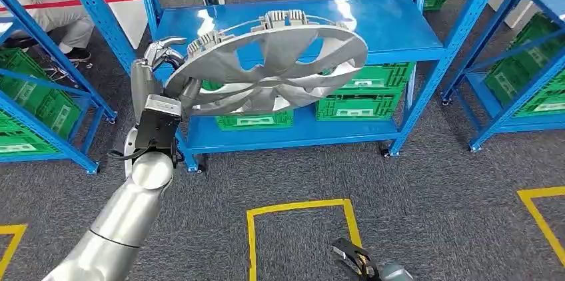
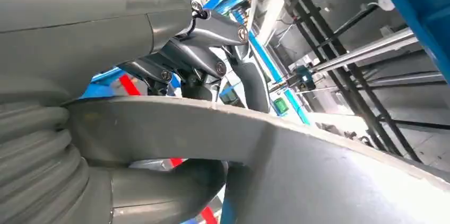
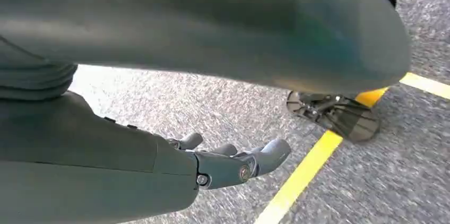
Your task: Take the parts from the cabinet and place them on the table.
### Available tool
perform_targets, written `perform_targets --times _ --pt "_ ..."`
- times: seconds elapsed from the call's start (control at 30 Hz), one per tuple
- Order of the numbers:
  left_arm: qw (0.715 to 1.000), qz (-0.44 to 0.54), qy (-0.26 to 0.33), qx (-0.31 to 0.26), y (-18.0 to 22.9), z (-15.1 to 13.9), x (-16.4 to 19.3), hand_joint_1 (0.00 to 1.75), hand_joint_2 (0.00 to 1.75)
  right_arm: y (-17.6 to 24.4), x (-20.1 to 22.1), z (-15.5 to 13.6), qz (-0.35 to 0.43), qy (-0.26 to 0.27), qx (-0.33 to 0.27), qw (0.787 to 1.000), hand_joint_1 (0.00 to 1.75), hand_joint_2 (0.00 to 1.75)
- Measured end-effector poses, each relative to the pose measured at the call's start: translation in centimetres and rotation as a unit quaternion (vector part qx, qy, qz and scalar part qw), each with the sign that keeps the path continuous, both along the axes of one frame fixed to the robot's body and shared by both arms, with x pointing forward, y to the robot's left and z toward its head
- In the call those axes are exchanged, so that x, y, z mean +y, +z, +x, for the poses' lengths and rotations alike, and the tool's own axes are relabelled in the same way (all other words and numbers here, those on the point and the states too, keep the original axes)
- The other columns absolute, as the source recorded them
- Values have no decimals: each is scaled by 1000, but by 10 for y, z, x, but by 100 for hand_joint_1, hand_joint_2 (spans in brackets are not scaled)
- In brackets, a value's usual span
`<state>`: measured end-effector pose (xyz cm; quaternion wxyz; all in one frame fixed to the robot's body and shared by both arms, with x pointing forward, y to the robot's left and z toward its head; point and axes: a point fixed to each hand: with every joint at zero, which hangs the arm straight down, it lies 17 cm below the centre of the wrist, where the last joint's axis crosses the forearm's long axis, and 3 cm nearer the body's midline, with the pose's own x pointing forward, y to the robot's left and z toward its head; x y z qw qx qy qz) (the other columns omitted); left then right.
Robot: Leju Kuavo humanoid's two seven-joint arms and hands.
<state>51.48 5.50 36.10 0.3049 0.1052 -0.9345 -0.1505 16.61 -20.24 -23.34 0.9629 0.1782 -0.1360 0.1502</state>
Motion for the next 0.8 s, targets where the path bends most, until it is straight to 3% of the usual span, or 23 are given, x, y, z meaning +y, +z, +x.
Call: perform_targets --times 0.8 --pt "1000 6 -5 1 -1 -1 -4 175 175 -1 -2 -1 -5 3 5 1000 0 0"
